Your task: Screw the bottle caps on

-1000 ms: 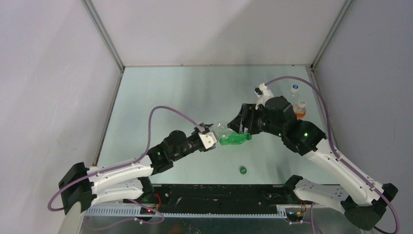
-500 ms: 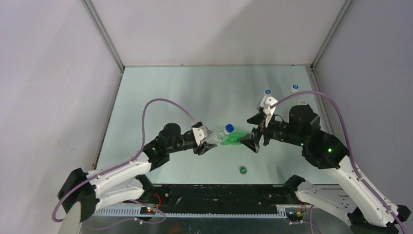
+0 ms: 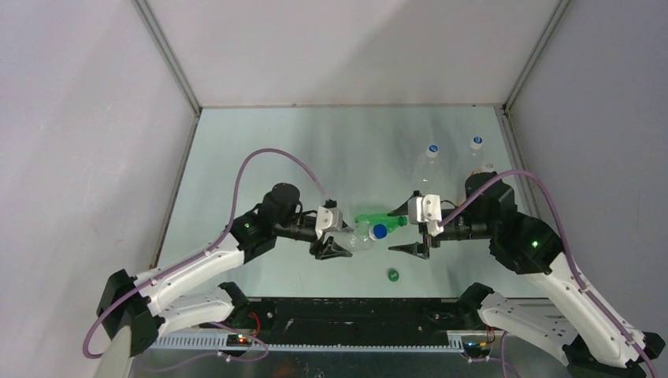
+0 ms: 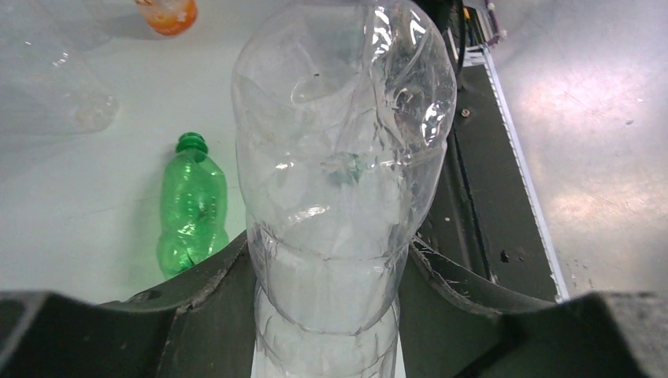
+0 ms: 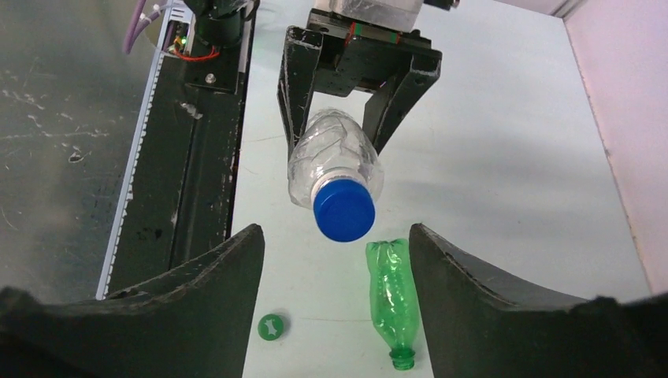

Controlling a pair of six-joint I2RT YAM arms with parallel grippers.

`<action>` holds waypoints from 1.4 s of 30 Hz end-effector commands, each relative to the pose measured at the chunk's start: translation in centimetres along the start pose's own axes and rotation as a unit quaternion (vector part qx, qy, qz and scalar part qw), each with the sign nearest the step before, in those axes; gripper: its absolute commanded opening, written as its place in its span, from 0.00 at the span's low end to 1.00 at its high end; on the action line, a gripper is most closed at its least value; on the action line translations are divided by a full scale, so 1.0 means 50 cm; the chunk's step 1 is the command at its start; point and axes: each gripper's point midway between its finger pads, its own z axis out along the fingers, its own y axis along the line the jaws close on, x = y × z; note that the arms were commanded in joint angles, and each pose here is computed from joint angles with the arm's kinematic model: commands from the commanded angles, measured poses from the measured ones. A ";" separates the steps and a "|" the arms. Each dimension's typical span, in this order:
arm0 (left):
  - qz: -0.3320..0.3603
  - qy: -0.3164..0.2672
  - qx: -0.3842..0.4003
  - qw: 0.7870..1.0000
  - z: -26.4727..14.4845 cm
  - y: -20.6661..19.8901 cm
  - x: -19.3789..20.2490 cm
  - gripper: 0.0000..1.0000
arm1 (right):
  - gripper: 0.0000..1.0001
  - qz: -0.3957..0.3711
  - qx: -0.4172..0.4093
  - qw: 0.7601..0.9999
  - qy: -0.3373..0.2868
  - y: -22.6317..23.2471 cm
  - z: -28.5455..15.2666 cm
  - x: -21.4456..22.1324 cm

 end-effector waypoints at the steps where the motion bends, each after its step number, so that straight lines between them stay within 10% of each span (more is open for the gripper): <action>1: 0.011 -0.002 0.035 0.999 -0.004 -0.018 -0.019 0.00 | 0.66 -0.033 -0.021 0.999 -0.017 0.000 0.010 -0.014; 22: 0.018 -0.003 0.048 0.999 0.002 -0.014 -0.035 0.00 | 0.44 -0.006 -0.067 0.998 0.014 0.009 0.035 0.016; 29: 0.030 -0.006 0.029 0.999 0.002 0.004 -0.048 0.00 | 0.16 0.014 -0.065 0.998 0.020 0.005 0.042 0.022; 31: 0.039 -0.005 0.006 0.999 0.000 0.019 -0.049 0.00 | 0.01 0.036 -0.052 0.998 0.028 -0.005 0.046 0.026; 36: 0.107 -0.004 -0.150 0.983 -0.026 0.106 -0.080 0.00 | 0.00 0.156 -0.005 0.986 0.061 -0.029 0.062 0.052; 42: 0.217 -0.004 -0.313 0.925 -0.062 0.164 -0.131 0.00 | 0.00 0.399 0.145 0.901 0.093 -0.097 0.084 0.100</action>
